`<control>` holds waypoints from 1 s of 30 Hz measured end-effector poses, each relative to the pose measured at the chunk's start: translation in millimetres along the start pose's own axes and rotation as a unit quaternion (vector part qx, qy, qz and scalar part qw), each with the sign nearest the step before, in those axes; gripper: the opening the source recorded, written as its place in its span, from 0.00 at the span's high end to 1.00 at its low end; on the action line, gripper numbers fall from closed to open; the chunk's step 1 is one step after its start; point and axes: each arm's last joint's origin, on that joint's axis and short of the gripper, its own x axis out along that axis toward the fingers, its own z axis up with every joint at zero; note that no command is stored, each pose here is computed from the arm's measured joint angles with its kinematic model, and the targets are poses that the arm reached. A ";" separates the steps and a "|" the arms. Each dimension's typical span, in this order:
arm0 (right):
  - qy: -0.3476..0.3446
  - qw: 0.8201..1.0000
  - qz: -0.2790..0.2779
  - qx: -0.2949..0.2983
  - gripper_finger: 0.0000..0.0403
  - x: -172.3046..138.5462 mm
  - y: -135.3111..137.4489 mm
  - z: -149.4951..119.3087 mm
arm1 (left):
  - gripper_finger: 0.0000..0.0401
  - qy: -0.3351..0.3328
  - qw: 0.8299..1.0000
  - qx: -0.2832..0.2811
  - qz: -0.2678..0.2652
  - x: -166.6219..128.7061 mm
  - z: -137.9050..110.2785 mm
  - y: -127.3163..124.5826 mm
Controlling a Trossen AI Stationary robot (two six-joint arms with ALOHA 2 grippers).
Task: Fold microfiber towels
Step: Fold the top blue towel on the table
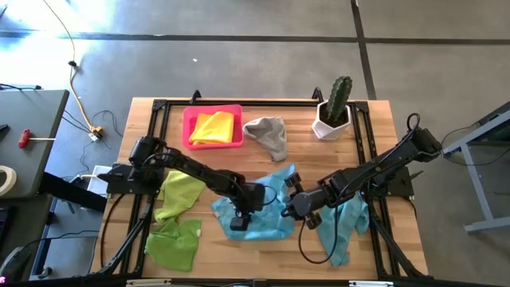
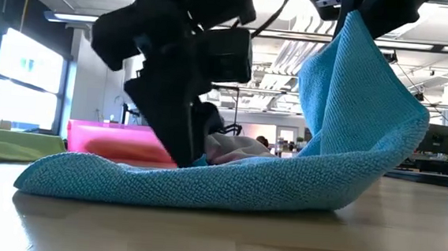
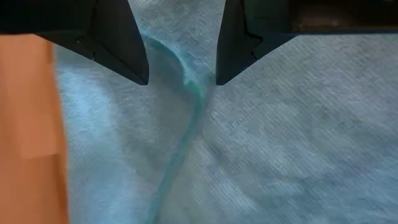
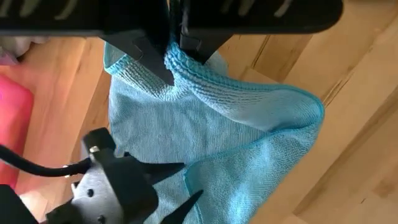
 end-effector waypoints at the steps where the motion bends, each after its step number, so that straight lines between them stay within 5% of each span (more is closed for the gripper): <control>1: 0.000 1.000 0.000 0.000 1.00 0.0 0.0 0.1 | 0.56 -0.005 1.000 0.002 -0.011 2.3 1.5 -0.1; 6: -0.001 1.000 0.000 -0.001 1.00 0.0 0.0 0.2 | 0.56 -0.001 0.999 0.000 -0.054 7.8 0.8 -2.3; 17: -0.004 1.000 -0.001 -0.007 1.00 0.0 -0.2 0.7 | 0.59 -0.024 0.999 -0.010 -0.040 8.6 4.8 -4.0; 23: -0.003 1.000 -0.001 -0.002 1.00 0.0 -0.2 0.7 | 0.75 -0.031 0.999 -0.017 0.018 9.4 4.6 -3.0; 30: 0.000 1.000 0.000 0.023 1.00 0.0 0.0 -0.1 | 0.98 -0.009 0.999 -0.035 0.004 11.3 -0.1 -9.7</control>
